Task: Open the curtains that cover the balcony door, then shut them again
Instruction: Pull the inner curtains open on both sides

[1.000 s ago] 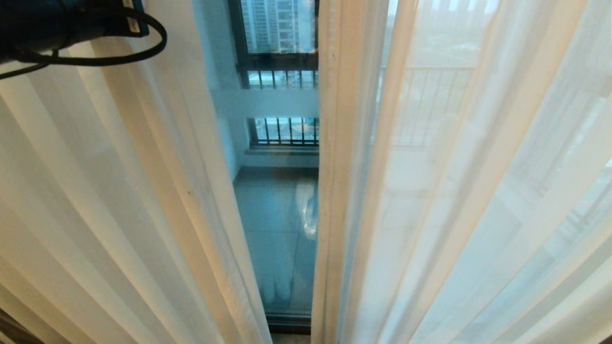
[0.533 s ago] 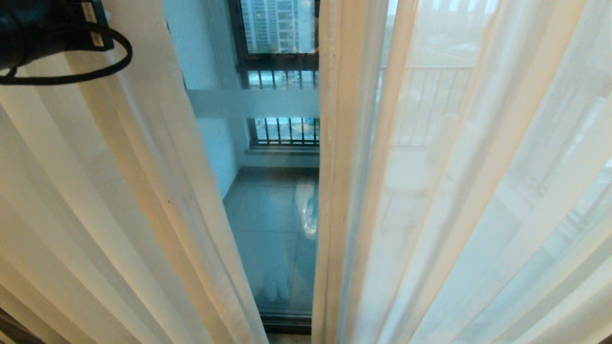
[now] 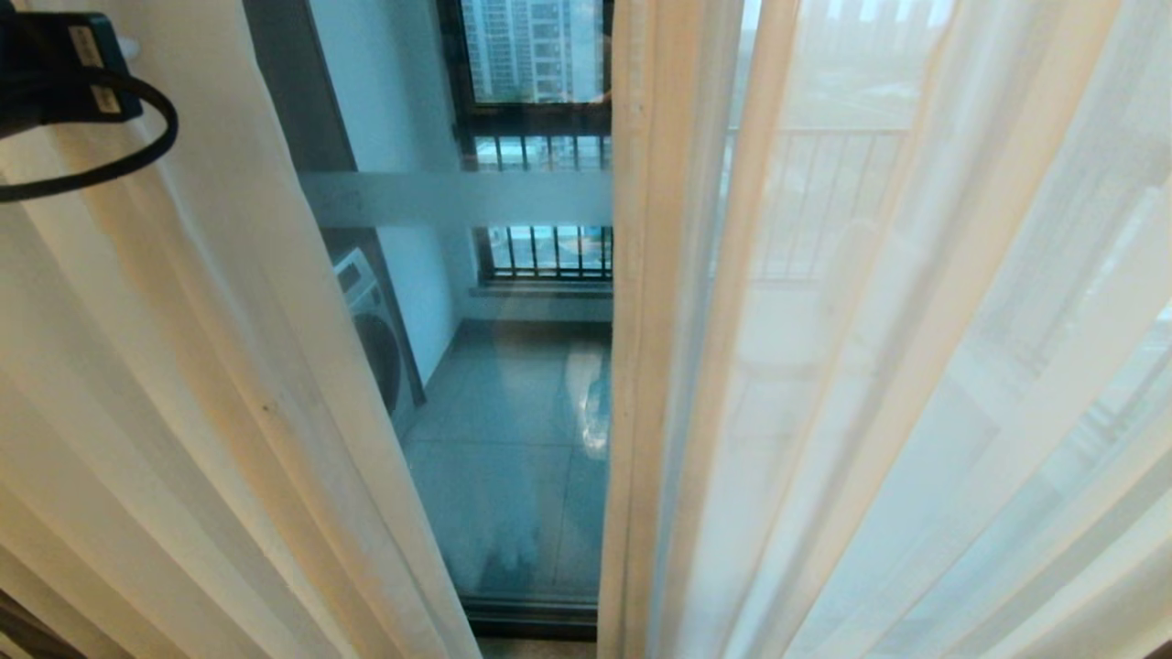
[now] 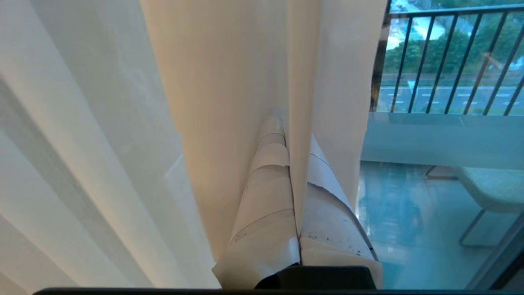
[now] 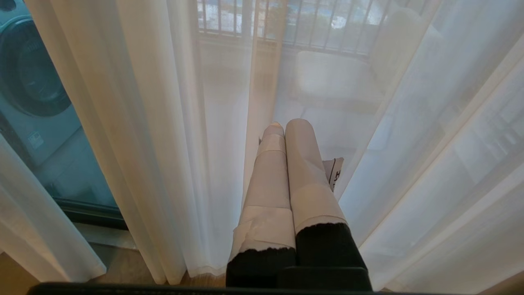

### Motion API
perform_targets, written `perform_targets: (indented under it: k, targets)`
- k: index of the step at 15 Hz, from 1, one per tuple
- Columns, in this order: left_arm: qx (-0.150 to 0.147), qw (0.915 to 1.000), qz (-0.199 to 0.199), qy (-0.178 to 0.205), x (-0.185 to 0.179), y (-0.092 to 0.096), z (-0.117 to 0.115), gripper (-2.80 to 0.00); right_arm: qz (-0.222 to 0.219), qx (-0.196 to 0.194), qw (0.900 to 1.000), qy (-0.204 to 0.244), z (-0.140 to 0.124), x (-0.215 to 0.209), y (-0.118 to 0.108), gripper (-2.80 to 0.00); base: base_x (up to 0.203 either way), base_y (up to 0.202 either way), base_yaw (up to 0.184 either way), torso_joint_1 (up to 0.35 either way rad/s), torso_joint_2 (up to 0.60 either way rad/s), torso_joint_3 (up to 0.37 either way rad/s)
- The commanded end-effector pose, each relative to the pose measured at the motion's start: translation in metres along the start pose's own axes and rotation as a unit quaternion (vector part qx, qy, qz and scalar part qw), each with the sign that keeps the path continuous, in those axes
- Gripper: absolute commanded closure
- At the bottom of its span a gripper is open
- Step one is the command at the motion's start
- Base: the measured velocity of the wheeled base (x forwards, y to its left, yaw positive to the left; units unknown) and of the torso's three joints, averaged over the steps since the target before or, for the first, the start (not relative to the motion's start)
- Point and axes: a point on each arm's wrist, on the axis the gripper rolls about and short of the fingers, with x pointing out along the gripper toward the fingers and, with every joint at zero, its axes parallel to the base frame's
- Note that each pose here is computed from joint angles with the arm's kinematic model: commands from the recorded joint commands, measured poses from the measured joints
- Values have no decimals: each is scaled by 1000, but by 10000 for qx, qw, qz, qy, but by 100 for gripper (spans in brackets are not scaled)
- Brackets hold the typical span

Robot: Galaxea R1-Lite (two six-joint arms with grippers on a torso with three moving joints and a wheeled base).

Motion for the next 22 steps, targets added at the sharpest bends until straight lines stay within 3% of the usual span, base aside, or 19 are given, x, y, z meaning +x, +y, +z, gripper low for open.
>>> perform_targets:
  k: [1,22]
  targets:
    - [-107,9999,27,-4,-1,1,0,0,4,-6,10000,1,0,0,0,0,0,0,0,0,0,0]
    - [-126,9999,-5,24,-6,1,-2,0,4,-6,10000,1,0,0,0,0,0,0,0,0,0,0]
